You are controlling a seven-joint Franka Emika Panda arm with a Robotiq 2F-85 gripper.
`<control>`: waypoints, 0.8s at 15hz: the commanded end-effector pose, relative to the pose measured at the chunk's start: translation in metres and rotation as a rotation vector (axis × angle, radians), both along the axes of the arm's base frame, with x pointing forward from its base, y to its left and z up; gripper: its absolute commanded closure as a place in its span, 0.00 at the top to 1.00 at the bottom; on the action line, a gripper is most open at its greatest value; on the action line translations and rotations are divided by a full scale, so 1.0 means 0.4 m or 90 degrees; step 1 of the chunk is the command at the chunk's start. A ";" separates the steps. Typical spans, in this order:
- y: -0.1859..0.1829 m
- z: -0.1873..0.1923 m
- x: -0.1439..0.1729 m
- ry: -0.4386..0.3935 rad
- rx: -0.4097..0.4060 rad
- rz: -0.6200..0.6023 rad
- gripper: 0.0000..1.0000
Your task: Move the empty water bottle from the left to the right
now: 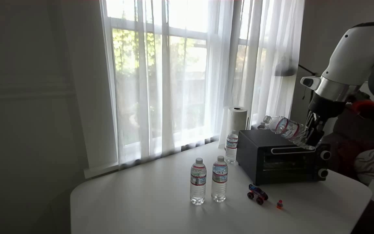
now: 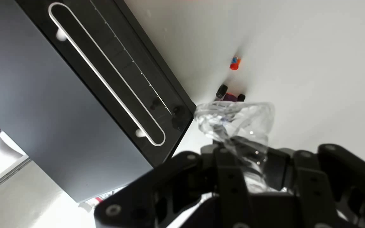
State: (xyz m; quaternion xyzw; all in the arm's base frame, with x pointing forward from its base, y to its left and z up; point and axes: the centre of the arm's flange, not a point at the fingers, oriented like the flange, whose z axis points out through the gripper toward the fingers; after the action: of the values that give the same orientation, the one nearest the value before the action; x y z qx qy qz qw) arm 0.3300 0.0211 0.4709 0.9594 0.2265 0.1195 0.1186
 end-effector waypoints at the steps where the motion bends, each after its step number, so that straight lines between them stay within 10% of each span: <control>1: 0.000 -0.001 0.000 0.001 0.000 0.000 0.04; 12: 0.020 0.014 0.008 -0.002 -0.006 0.010 0.01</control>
State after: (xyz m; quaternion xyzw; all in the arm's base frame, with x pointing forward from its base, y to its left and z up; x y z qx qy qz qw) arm 0.3298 0.0210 0.4695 0.9596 0.2264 0.1180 0.1182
